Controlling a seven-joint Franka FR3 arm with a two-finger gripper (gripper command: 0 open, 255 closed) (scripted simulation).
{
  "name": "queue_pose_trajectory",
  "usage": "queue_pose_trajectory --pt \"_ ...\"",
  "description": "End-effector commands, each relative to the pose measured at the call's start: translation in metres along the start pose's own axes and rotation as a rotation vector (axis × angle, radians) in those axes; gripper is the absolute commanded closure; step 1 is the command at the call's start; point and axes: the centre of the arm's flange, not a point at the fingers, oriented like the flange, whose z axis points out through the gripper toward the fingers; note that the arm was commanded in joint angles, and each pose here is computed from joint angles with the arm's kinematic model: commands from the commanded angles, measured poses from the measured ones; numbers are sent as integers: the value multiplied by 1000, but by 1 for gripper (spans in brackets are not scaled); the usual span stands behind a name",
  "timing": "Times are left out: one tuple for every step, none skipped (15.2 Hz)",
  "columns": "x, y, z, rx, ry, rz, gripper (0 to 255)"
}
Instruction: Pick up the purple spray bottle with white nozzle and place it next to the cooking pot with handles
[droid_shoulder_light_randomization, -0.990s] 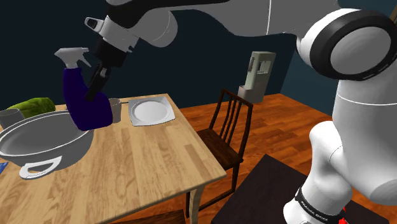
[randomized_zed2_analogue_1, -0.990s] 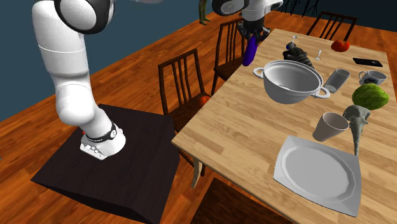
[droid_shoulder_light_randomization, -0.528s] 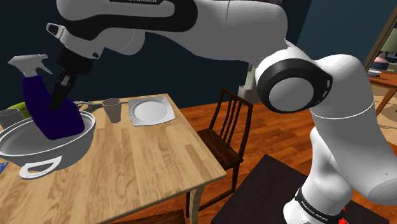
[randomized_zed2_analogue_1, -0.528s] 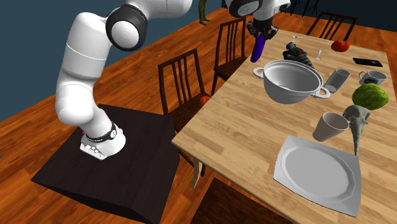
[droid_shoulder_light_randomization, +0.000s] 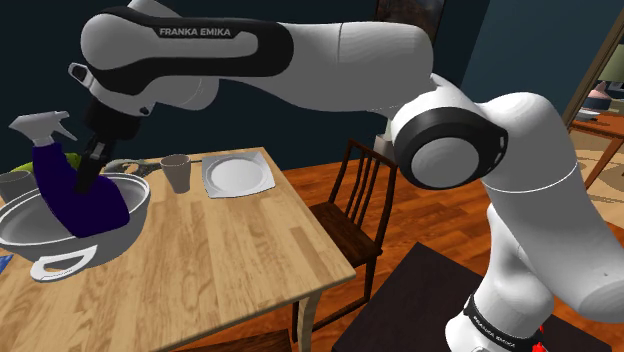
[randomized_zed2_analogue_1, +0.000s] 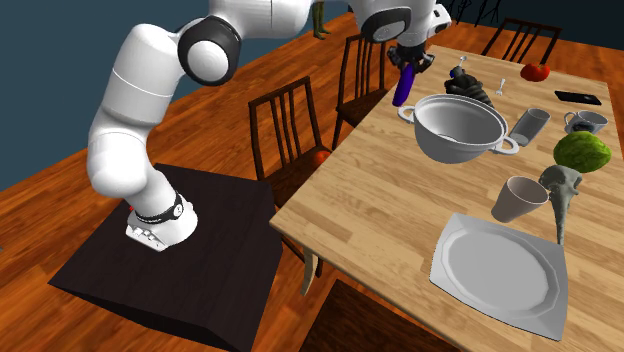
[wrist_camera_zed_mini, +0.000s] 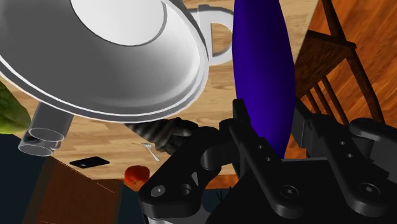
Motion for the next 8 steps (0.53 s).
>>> queue_pose_trajectory --pt "-5 0 8 -1 0 0 255" --pt "-8 0 13 -1 0 0 255" --pt "-11 0 17 -1 0 0 255" --pt "-13 0 22 -1 0 0 255" --pt "-16 0 26 -1 0 0 255" --pt "-19 0 31 -1 0 0 255" --pt "-22 0 35 -1 0 0 255" --pt "-25 0 40 -1 0 0 255"
